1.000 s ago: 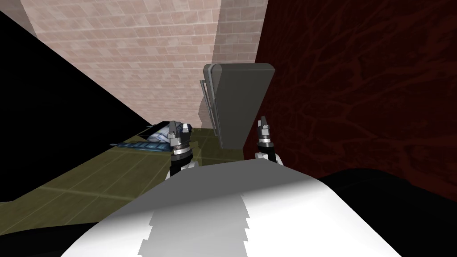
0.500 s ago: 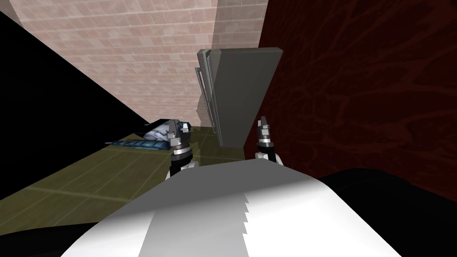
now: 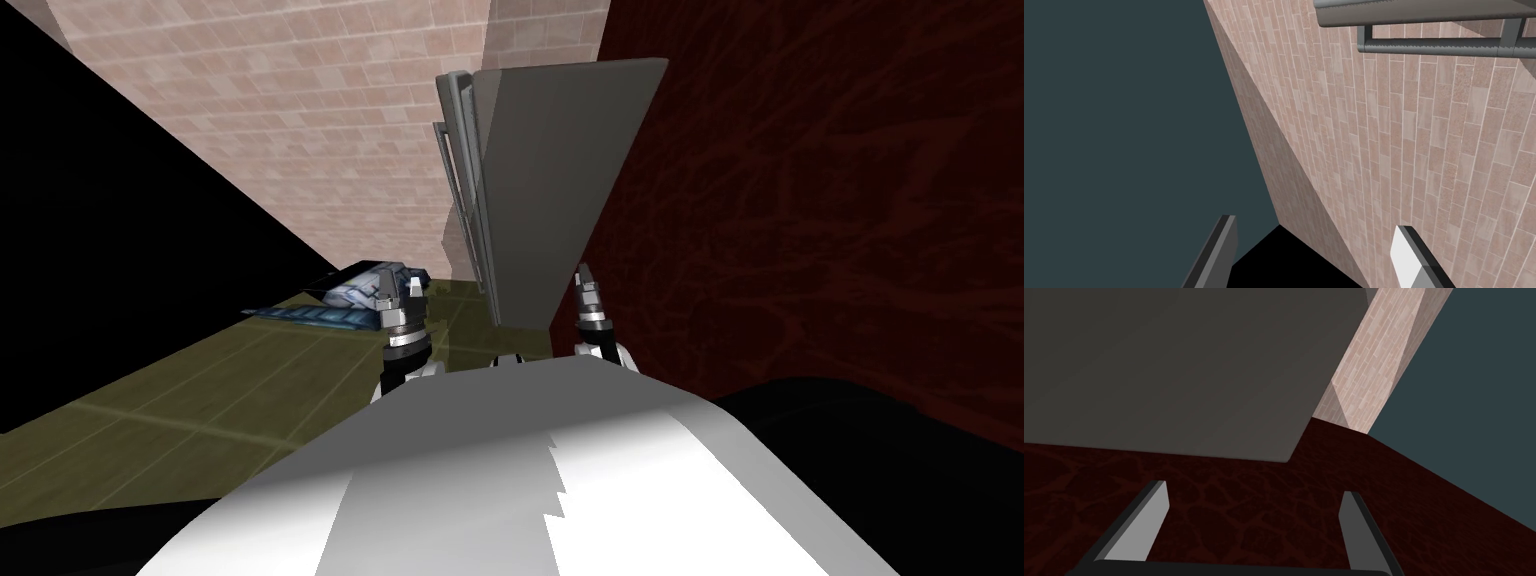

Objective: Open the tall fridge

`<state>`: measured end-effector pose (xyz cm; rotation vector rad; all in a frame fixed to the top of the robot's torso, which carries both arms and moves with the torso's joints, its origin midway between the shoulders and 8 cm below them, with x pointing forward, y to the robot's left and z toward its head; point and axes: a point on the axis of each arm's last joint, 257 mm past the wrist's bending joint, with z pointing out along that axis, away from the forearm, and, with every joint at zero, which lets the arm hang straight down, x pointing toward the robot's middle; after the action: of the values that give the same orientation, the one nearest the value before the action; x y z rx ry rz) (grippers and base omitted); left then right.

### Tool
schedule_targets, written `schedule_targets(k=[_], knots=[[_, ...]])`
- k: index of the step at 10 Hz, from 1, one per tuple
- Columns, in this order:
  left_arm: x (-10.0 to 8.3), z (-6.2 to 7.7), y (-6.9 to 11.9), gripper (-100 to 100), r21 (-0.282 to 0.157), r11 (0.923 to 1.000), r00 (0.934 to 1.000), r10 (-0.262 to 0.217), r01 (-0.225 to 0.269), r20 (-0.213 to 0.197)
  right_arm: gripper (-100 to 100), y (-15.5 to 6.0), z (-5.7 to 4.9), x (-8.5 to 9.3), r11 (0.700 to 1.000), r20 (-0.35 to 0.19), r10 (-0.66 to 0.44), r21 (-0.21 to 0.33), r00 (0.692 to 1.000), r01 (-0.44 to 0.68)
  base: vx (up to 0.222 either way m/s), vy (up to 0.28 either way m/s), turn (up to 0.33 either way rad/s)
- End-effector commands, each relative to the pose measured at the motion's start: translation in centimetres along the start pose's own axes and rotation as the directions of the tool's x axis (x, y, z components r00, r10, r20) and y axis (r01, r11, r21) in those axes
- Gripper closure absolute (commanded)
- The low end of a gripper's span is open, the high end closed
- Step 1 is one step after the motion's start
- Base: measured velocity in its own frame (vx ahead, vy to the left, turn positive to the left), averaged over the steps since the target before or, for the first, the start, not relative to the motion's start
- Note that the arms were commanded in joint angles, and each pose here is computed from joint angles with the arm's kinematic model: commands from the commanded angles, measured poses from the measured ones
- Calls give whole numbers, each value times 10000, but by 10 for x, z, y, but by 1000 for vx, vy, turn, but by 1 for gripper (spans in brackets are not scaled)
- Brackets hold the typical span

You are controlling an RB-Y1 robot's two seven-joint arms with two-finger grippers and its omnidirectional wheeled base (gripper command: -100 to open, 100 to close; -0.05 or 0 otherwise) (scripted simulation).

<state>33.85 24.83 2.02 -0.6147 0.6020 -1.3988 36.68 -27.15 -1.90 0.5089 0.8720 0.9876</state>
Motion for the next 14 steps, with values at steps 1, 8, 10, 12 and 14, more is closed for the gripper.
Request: schedule_targets(k=[1,8,10,12,14], knots=[[0,0,0,0,0,10000,10000,0,0,0,-100,-23,-5,12,9924,-783,-1069,527,9912,1112,49,47,170],[0,0,0,0,0,10000,10000,0,0,0,-100,-73,-24,28,9257,-2229,-3134,1449,9231,3493,42,43,135],[0,0,0,0,0,10000,10000,0,0,0,-100,-87,-30,29,8944,-2635,-3662,1651,8925,4157,42,31,137],[0,0,0,0,0,10000,10000,0,0,0,-100,-102,-38,30,8561,-3056,-4179,1827,8556,4834,42,38,138],[0,0,0,0,0,10000,10000,0,0,0,-100,-118,-46,30,8109,-3490,-4672,1971,8124,5510,43,36,138]])
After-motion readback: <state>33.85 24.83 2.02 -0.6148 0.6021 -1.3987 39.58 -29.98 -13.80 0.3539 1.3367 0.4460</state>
